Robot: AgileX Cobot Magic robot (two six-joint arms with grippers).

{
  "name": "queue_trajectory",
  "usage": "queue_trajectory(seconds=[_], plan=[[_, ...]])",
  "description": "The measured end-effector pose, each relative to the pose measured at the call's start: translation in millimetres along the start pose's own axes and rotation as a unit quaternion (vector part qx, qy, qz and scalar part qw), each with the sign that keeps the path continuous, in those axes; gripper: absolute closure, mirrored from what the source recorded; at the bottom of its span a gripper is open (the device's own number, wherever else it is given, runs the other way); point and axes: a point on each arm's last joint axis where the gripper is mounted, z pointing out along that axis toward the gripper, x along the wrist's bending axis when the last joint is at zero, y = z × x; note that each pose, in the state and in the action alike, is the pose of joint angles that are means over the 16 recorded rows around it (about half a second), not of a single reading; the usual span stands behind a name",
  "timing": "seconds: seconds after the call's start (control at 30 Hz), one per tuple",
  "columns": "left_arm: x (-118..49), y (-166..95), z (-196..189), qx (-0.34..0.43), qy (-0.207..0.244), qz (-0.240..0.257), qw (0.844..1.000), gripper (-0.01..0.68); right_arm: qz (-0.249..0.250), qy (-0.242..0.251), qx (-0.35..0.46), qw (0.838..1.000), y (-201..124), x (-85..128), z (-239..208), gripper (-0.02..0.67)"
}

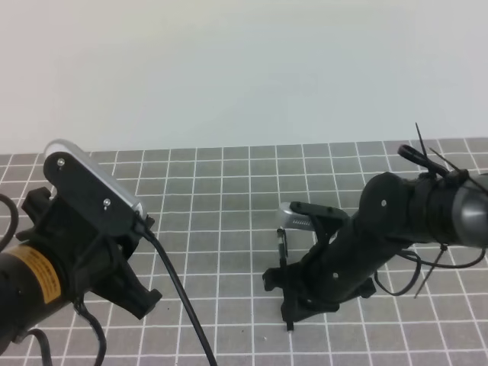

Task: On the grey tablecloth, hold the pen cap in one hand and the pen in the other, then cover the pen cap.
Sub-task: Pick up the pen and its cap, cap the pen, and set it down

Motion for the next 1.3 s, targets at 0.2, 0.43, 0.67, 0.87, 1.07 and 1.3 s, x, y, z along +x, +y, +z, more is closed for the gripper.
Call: queue_trajectory(seconds=[0.2, 0.43, 0.67, 0.87, 1.07, 1.3], plan=[[0.0, 0, 0, 0.001, 0.000, -0.002, 1.000, 0.674, 0.002, 0.001, 0.003, 1.000, 3, 0, 6, 0.500], [0.0, 0, 0, 0.000, 0.000, 0.003, 1.000, 0.674, 0.000, 0.003, 0.004, 1.000, 6, 2, 5, 0.376], [0.6, 0, -1, 0.002, 0.002, 0.021, 1.000, 0.674, -0.025, 0.015, -0.003, 1.000, 11, 13, -17, 0.370], [2.8, 1, -8, -0.002, 0.011, 0.040, 0.999, 0.674, -0.082, 0.021, -0.033, 0.996, 12, 30, -65, 0.463], [6.7, 7, -29, -0.029, 0.029, 0.046, 0.998, 0.674, -0.160, 0.021, -0.092, 0.983, -1, 45, -134, 0.574], [8.2, 5, -63, -0.074, 0.050, 0.032, 0.996, 0.674, -0.235, 0.009, -0.171, 0.957, -40, 46, -200, 0.648]])
